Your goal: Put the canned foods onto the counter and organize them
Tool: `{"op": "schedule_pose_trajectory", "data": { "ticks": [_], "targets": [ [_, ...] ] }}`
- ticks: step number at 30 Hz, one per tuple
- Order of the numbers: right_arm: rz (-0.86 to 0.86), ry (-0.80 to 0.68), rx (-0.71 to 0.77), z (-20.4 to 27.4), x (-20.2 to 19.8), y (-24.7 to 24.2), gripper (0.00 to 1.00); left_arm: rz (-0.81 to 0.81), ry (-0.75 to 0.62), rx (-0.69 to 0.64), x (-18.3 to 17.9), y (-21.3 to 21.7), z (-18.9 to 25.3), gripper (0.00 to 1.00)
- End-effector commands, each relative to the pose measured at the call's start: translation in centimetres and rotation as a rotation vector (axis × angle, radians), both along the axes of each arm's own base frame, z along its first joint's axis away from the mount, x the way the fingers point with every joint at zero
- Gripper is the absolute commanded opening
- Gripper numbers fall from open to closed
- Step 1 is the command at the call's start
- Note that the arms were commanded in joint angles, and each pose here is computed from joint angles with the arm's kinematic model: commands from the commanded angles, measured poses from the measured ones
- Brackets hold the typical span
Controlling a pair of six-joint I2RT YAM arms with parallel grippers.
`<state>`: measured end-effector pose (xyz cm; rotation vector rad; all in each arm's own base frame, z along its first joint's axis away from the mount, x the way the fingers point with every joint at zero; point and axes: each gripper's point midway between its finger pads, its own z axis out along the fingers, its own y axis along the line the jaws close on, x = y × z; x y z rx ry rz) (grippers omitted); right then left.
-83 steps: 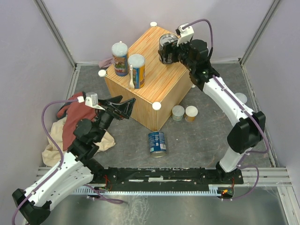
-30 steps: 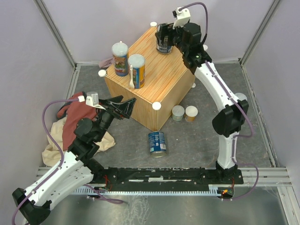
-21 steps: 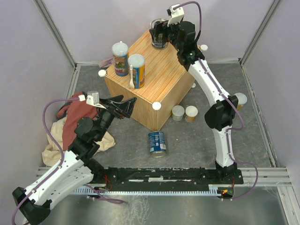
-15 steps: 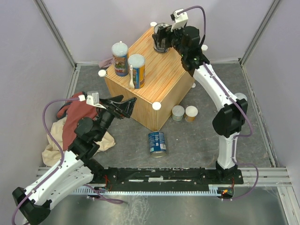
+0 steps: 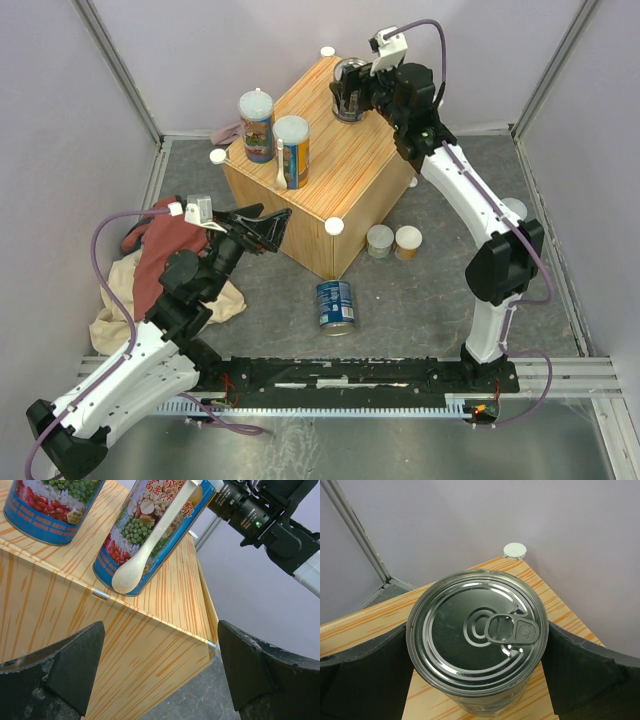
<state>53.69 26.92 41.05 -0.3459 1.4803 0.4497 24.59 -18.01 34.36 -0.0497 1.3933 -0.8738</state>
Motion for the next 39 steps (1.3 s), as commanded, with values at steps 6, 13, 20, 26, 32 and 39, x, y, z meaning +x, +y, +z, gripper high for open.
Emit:
{"op": "schedule_pose_trajectory", "data": {
  "ticks": [6, 13, 20, 26, 32, 39],
  "targets": [
    [-0.003, -0.051, 0.02, 4.0, -3.4, -1.0, 0.99, 0.017, -0.045, -0.055, -0.6, 0.9, 2.7, 0.99],
    [0.153, -0.013, 0.223, 5.4, -5.2, -0.9, 0.99, 0.017, -0.055, -0.067, -0.9, 1.0, 3.2, 0.99],
    [-0.057, -0.02, 0.013, 3.5, -5.3, -1.4, 1.0, 0.028, -0.071, -0.059, -1.1, 1.4, 3.7, 0.99],
    [-0.108, -0.038, -0.068, 2.2, -5.4, -2.1, 0.99, 0.035, -0.078, -0.052, -1.1, 1.6, 4.0, 0.99],
    [-0.103, -0.055, -0.058, 3.4, -6.9, -1.9, 1.0, 0.041, -0.081, -0.053, -1.4, 2.0, 4.2, 0.99],
    [-0.008, -0.06, 0.085, 8.3, -8.5, -1.7, 1.0, 0.037, -0.087, -0.06, -1.6, 2.1, 4.5, 0.99]
  ]
}}
